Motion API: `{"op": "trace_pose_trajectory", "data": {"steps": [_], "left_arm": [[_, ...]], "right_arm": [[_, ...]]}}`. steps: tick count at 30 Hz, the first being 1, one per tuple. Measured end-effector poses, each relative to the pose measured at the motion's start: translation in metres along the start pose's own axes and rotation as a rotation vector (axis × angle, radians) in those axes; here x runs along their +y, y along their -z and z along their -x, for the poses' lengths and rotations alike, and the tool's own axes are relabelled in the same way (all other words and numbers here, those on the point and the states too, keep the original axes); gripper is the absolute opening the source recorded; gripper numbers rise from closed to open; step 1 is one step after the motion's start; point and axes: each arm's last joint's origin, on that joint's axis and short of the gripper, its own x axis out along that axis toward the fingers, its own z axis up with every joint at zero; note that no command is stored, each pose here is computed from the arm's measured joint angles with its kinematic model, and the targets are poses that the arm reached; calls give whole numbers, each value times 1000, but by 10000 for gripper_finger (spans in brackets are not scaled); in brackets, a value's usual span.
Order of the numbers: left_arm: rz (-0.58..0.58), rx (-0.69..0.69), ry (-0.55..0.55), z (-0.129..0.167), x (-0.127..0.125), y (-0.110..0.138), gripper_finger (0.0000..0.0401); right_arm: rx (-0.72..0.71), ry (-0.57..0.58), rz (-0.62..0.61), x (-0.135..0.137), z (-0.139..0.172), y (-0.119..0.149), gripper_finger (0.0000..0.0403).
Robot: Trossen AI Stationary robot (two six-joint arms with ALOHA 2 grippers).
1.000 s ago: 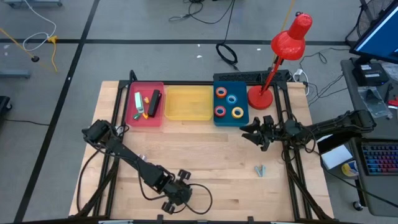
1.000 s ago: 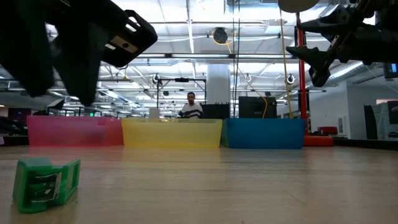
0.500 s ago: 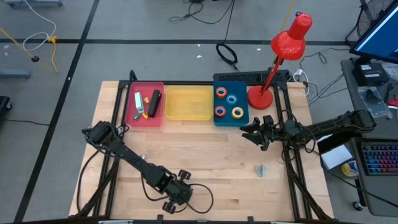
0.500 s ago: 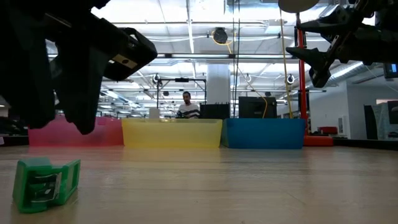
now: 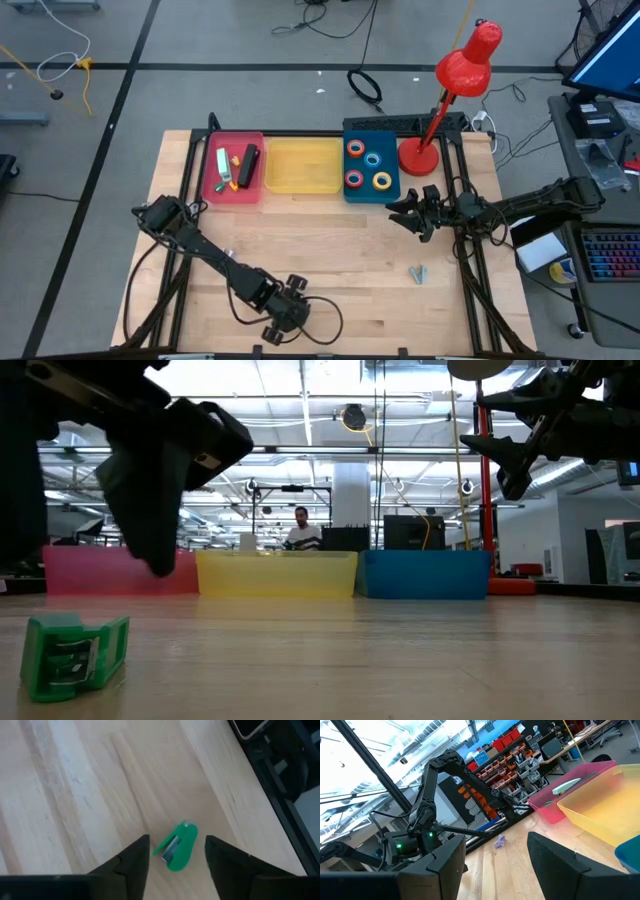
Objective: Pick and place Stapler, Stapler remover, tape
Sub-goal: Put the green stapler into the red bin
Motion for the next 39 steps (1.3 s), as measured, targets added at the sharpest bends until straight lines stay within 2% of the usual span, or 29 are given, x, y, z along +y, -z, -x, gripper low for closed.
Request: {"op": "trace_pose_trajectory", "data": {"steps": [8,17,21,30,35,39], "left_arm": [[-74,31,13,-17,0,5,238],[-102,47,-30,-31,5,9,241],[-100,69,-37,-30,7,11,208],[-54,94,-7,-28,11,12,64],[15,191,-43,-14,31,17,56],[79,350,-194,18,59,27,56]], "right_arm": [[0,0,0,0,0,0,205],[-1,-1,-26,0,0,0,205],[-2,1,-26,0,0,0,205],[-36,42,-26,-1,0,-1,205],[-38,40,-27,-1,0,-2,205],[-44,35,-28,-1,0,-2,205]]}}
